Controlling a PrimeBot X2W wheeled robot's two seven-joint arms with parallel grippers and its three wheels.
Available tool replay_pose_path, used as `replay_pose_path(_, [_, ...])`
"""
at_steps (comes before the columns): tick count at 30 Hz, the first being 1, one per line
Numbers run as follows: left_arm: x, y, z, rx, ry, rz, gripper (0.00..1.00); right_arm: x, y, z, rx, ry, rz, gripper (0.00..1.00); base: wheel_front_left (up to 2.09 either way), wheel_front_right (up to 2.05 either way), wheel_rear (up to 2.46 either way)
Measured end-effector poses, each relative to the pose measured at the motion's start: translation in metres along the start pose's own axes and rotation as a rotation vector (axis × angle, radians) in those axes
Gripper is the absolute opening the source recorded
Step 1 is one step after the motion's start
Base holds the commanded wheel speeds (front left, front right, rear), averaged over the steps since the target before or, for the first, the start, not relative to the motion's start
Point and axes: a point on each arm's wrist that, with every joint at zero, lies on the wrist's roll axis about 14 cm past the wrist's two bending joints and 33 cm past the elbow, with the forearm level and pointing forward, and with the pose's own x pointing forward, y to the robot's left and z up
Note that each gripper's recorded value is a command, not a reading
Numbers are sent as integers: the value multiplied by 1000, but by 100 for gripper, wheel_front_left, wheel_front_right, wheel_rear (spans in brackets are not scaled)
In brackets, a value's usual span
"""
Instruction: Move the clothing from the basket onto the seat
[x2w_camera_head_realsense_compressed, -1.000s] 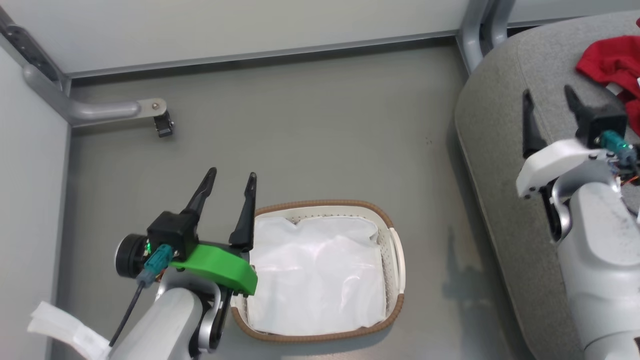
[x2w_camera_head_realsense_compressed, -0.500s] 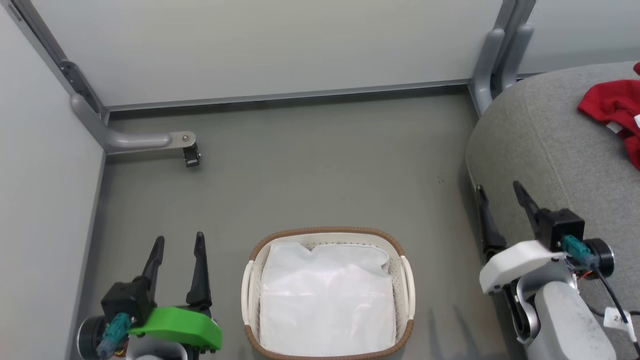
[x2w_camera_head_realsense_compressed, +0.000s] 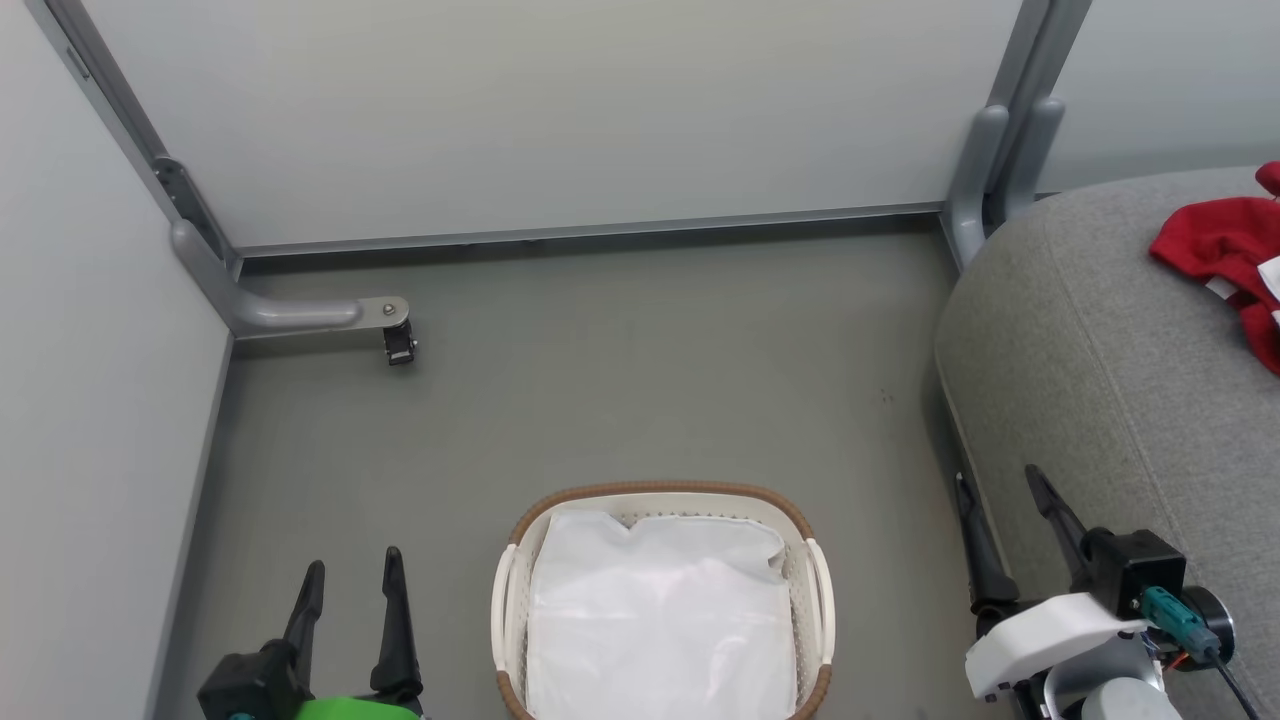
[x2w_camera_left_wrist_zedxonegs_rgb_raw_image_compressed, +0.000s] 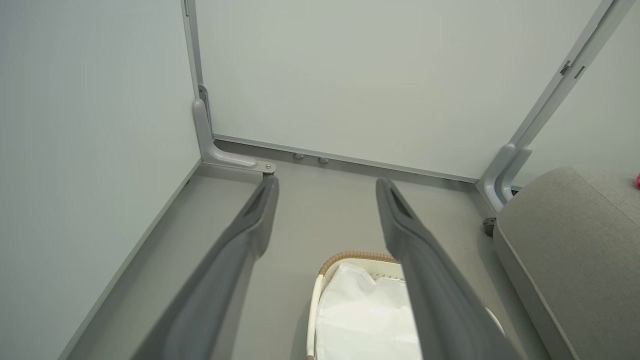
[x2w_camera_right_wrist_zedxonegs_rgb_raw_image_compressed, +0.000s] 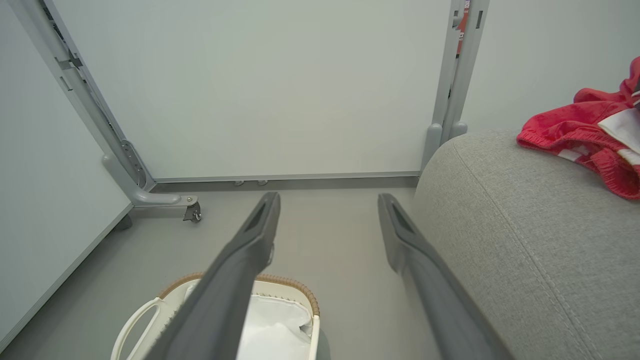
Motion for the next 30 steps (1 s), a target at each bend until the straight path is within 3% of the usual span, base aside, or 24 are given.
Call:
replay_pose_path(28, [-3,-1,-4,28,3,-14,100,-3,7,-5,12,16,18,100,0,0,0])
replay_pose_path(29, [-3,-1,-4,27,5,-13,0,-3,7,-5,12,16,18,0,0,0,0])
replay_pose_path(30, [-4,-1,-7,25,13,-10,0,-4,7,-7,14,22,17,0,0,0,0])
